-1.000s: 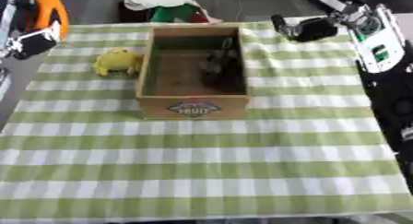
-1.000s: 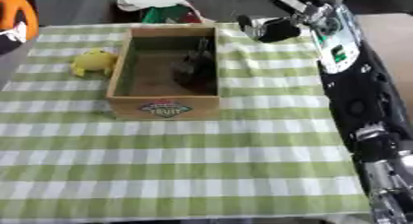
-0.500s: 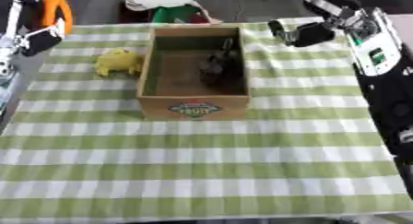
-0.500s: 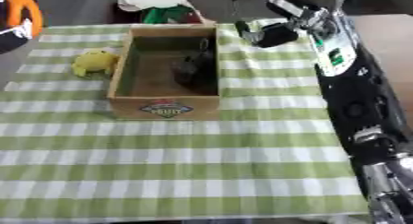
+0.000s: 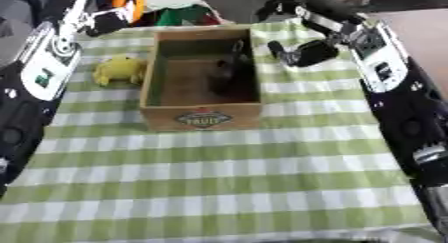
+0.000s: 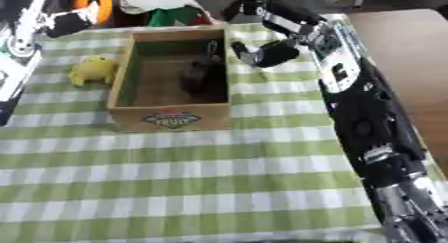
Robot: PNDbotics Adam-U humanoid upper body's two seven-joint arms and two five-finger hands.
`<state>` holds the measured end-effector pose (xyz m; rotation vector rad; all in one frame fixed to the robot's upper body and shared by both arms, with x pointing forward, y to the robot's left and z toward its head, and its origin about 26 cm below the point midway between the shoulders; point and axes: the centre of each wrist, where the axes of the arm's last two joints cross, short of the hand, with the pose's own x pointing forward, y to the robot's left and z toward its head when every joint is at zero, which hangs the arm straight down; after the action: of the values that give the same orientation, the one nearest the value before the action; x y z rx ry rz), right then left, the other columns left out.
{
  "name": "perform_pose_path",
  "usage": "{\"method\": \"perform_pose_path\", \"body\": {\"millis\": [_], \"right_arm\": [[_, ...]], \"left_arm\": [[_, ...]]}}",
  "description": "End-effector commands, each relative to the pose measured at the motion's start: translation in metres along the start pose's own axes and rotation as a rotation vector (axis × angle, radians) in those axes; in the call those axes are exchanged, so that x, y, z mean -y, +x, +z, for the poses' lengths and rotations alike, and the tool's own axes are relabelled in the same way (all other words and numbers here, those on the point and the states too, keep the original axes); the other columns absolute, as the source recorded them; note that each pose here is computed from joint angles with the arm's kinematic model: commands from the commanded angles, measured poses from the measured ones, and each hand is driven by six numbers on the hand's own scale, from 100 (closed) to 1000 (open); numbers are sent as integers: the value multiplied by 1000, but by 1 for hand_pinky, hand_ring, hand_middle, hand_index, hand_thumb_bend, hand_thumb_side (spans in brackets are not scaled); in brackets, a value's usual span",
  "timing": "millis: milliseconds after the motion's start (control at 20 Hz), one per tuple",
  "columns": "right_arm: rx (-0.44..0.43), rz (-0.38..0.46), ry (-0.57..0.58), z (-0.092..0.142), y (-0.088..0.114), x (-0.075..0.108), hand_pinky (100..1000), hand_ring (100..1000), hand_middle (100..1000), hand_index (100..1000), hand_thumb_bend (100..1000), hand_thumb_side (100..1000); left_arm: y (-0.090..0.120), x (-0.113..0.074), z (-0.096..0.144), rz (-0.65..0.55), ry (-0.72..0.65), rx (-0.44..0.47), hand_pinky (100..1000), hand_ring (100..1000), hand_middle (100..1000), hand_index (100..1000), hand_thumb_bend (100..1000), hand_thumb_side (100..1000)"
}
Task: Pick up objects on the table and place them in the box.
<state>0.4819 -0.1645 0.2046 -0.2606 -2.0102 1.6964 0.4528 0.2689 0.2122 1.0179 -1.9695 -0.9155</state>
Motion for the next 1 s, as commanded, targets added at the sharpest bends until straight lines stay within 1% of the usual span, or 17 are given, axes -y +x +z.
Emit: {"method": "perform_pose_path", "body": {"millis": [50,200,250,350,500,800,850,950,1000], "right_arm": [[21,41,3,-5,5,14,920,1000,803,918,100,245],[21,40,2,-5,5,14,920,1000,802,918,100,245],[22,39,4,-6,5,13,921,1000,802,918,100,246],[24,38,9,-7,6,12,921,1000,802,918,100,246],[24,37,11,-7,5,11,921,1000,802,918,100,246],[24,37,11,-7,5,11,921,1000,802,918,100,246],[25,30,16,-8,6,8,923,1000,797,915,100,242],[28,14,36,-10,6,0,923,1000,798,916,100,245],[28,11,43,-11,6,-1,923,1000,798,916,100,245]], "left_arm": [[3,-11,-8,-20,16,28,429,263,169,325,100,100],[4,-7,-8,-12,-13,38,439,271,180,336,100,100],[5,-4,-7,-6,-32,45,457,289,200,357,100,100],[5,2,-6,8,-76,60,460,292,202,360,100,100],[5,-1,-7,20,-107,66,460,292,202,360,100,100],[5,-3,-8,25,-117,67,460,292,202,360,100,100],[6,3,-6,33,-134,71,531,387,291,438,160,100],[15,24,-4,75,-205,108,535,398,300,445,174,100],[18,29,-4,97,-232,127,536,400,303,448,173,100]]}}
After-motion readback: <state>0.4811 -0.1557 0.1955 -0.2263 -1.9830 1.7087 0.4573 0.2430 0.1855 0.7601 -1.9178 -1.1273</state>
